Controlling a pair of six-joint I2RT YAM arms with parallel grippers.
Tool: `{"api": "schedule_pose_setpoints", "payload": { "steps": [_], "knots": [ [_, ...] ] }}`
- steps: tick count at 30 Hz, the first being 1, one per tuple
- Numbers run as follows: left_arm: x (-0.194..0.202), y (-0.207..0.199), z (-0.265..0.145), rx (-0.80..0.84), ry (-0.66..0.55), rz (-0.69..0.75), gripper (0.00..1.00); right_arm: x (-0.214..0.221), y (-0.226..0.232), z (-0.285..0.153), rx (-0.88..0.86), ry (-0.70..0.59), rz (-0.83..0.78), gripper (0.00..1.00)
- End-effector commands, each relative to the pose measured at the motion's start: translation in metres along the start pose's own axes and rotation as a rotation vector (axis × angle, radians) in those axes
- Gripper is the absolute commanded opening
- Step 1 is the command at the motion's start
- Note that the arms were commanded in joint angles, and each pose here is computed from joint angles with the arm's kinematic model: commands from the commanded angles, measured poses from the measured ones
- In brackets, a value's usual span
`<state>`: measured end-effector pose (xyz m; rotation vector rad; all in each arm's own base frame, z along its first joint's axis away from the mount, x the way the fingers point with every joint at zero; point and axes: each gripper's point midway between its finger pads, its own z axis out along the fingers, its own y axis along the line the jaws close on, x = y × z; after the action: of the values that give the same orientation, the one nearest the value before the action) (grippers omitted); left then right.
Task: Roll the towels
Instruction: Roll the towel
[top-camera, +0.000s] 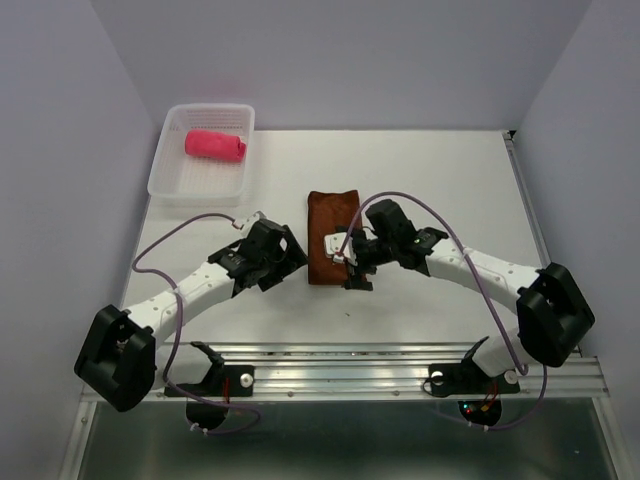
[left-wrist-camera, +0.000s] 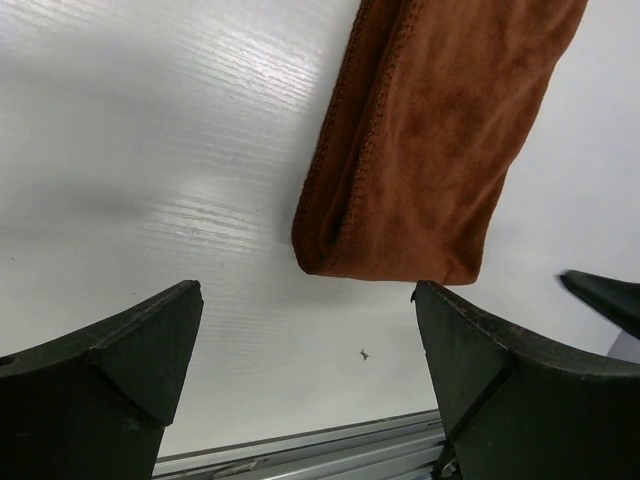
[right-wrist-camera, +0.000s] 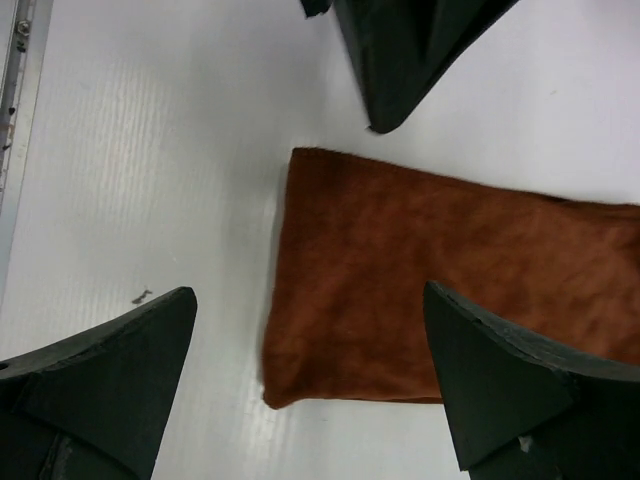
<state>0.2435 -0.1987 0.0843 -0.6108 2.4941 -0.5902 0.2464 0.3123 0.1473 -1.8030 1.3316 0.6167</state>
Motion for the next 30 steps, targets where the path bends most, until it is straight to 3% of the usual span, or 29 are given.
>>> {"api": "schedule_pose_setpoints", "payload": {
  "steps": [1, 6, 14, 19, 25, 26, 30],
  "knots": [
    [-0.015, -0.013, -0.011, 0.046, -0.064, -0.05, 0.99, -0.002, -0.003, 0.017, 0.077, -0.091, 0.075, 1.0],
    [-0.016, -0.008, -0.011, 0.025, -0.074, -0.044, 0.99, 0.041, 0.016, 0.036, 0.038, 0.016, 0.091, 0.92],
    [-0.017, -0.001, -0.014, 0.025, -0.101, -0.053, 0.99, 0.064, 0.028, 0.057, 0.002, 0.058, 0.079, 0.65],
    [-0.019, -0.001, -0.017, 0.027, -0.11, -0.049, 0.99, 0.075, 0.028, 0.064, 0.005, 0.076, 0.079, 0.62],
    [-0.019, -0.001, -0.013, 0.012, -0.108, -0.036, 0.99, 0.081, 0.028, 0.067, 0.018, 0.085, 0.093, 0.3],
    [-0.019, 0.0, -0.012, 0.008, -0.106, -0.032, 0.99, 0.079, 0.026, 0.067, 0.024, 0.084, 0.099, 0.2],
    [-0.02, -0.003, -0.011, 0.013, -0.104, -0.013, 0.99, 0.059, 0.017, 0.058, 0.023, 0.072, 0.152, 0.09]
  ]
}}
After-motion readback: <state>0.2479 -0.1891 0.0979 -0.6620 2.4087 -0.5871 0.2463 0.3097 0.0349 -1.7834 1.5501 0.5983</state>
